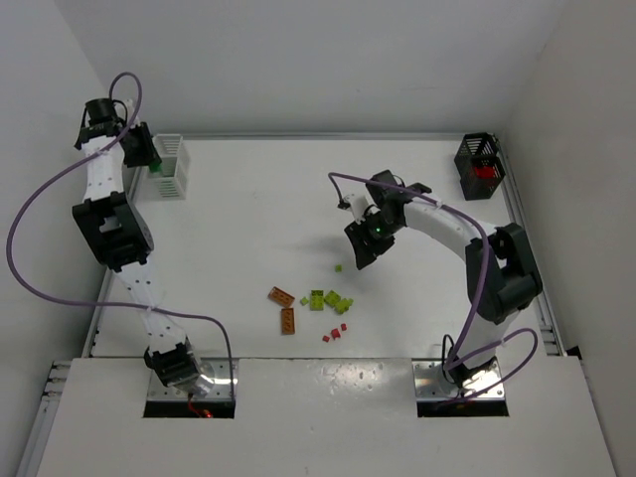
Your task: Sort the legos into containers by color
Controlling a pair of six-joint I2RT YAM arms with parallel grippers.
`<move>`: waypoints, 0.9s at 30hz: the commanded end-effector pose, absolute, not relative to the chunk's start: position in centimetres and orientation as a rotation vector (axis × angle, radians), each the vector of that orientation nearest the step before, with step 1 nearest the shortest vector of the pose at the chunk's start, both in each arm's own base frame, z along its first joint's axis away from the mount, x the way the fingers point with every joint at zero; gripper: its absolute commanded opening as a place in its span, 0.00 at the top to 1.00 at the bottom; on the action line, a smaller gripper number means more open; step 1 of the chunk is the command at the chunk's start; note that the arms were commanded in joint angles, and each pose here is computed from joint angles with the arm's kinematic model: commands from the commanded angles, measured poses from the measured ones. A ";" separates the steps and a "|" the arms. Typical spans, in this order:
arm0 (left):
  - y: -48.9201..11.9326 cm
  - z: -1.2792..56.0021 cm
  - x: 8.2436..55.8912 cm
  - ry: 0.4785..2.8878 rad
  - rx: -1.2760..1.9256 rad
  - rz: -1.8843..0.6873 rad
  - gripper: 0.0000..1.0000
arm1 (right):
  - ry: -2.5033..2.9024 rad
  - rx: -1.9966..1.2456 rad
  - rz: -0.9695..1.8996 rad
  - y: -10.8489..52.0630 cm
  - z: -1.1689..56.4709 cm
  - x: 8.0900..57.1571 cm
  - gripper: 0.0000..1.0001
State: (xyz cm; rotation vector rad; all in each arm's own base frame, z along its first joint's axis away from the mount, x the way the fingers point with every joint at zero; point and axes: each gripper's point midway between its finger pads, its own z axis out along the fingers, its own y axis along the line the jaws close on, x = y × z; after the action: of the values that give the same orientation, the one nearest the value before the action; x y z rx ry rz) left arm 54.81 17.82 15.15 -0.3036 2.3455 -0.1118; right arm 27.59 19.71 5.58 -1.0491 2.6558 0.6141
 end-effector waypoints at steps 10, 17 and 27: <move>16.6 19.1 57.0 2.237 -0.232 -0.111 0.23 | 2.572 -1.099 0.607 20.3 7.1 27.8 0.47; 13.5 26.8 53.9 2.130 -0.087 -0.148 0.00 | 2.448 -1.277 0.646 20.7 8.9 23.9 0.30; 5.3 26.3 43.8 2.194 0.012 -0.434 0.00 | 2.302 -1.767 0.765 25.4 8.5 14.3 0.35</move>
State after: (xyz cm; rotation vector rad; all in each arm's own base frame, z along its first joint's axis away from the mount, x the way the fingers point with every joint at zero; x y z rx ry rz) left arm 45.31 7.48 25.50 -0.0475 2.2214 -0.3406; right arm 17.52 24.06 8.66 -1.6066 2.3600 0.7183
